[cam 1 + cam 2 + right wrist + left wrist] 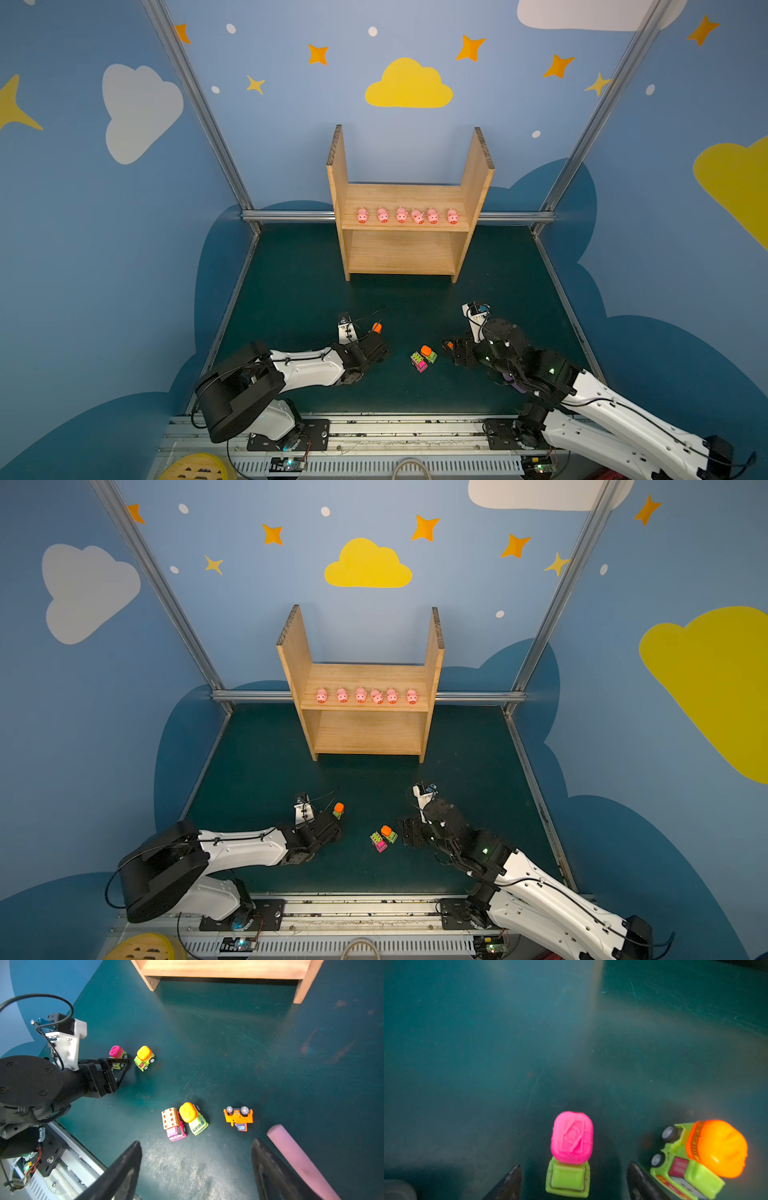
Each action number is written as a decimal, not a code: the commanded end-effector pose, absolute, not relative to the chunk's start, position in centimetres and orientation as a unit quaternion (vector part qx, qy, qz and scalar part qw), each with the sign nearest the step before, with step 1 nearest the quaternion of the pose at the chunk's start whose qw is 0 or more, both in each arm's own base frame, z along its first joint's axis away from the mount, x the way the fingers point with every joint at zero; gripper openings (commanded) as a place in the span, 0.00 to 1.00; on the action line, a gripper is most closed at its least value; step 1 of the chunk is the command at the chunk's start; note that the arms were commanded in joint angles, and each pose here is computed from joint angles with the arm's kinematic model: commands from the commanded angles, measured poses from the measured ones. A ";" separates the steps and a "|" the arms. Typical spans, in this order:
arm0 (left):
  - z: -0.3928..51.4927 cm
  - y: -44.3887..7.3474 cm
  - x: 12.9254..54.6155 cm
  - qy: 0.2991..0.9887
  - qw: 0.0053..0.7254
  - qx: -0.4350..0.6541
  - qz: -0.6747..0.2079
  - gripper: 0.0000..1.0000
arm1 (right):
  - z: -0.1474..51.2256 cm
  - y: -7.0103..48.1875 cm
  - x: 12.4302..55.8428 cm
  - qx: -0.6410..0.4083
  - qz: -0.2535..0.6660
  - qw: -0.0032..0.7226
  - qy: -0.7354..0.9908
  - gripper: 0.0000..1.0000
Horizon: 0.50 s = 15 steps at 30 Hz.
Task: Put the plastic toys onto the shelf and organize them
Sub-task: 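Lower the left gripper onto the pink-topped green truck and close it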
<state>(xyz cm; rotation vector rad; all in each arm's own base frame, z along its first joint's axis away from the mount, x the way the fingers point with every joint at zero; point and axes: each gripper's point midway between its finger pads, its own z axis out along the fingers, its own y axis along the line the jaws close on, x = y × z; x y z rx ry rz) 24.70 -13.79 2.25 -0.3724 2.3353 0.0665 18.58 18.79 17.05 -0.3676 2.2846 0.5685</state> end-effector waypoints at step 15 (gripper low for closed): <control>1.1 -12.2 25.3 0.915 0.374 -0.147 0.041 0.69 | 15.3 18.1 18.7 -0.136 0.209 0.350 0.903 0.81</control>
